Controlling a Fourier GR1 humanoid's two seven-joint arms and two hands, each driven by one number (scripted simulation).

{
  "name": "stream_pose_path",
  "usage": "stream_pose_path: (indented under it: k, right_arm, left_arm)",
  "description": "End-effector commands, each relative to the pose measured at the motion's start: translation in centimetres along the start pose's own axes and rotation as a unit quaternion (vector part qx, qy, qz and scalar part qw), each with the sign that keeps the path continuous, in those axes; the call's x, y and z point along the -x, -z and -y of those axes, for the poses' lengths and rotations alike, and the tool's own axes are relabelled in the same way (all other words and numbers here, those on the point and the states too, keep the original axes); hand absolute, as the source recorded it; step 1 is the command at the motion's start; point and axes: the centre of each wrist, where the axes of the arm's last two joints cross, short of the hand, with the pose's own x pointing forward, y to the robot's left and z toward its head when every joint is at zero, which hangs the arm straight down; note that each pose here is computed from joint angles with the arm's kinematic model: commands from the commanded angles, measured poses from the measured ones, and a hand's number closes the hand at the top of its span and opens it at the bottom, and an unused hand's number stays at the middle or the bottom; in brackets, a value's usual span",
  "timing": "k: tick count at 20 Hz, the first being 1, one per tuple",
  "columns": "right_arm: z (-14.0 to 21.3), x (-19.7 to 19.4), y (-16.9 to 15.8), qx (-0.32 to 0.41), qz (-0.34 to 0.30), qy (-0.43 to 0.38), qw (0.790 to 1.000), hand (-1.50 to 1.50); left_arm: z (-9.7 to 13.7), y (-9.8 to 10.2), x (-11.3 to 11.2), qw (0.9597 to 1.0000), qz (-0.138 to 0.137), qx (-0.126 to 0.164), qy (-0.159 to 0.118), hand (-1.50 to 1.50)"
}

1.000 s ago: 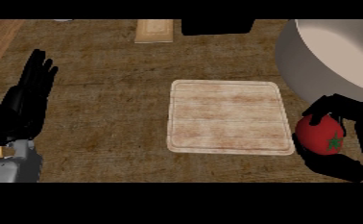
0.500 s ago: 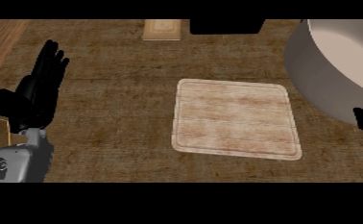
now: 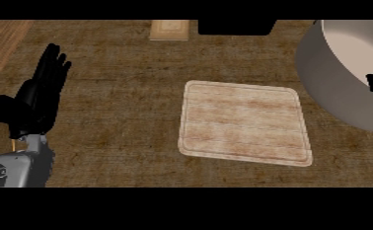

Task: Pick the tomato from the cutting board and place it in the pot

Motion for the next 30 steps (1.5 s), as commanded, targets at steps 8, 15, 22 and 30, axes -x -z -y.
stream_pose_path:
  k: [8, 15, 22, 30]
  right_arm:
    - [-1.3, 5.7, 3.9, 0.059, -0.007, -0.237, 0.970, 1.50]
    - [-1.9, 10.3, 3.8, 0.011, -0.057, -0.175, 0.983, 1.50]
    - [-3.6, 11.0, 4.1, -0.070, -0.089, -0.084, 0.990, -1.50]
    - [-3.1, 11.5, 4.3, 0.000, -0.054, 0.122, 0.991, -1.50]
  left_arm:
    - [0.6, 1.4, 0.0, 1.0000, 0.004, 0.008, 0.000, 0.00]
    - [1.2, 0.9, 0.7, 0.9998, 0.006, 0.014, -0.010, 0.00]
    - [1.5, 1.5, -0.7, 0.9999, 0.008, 0.013, -0.006, 0.00]
    - [1.8, 0.5, -0.4, 0.9997, 0.012, 0.020, -0.007, 0.00]
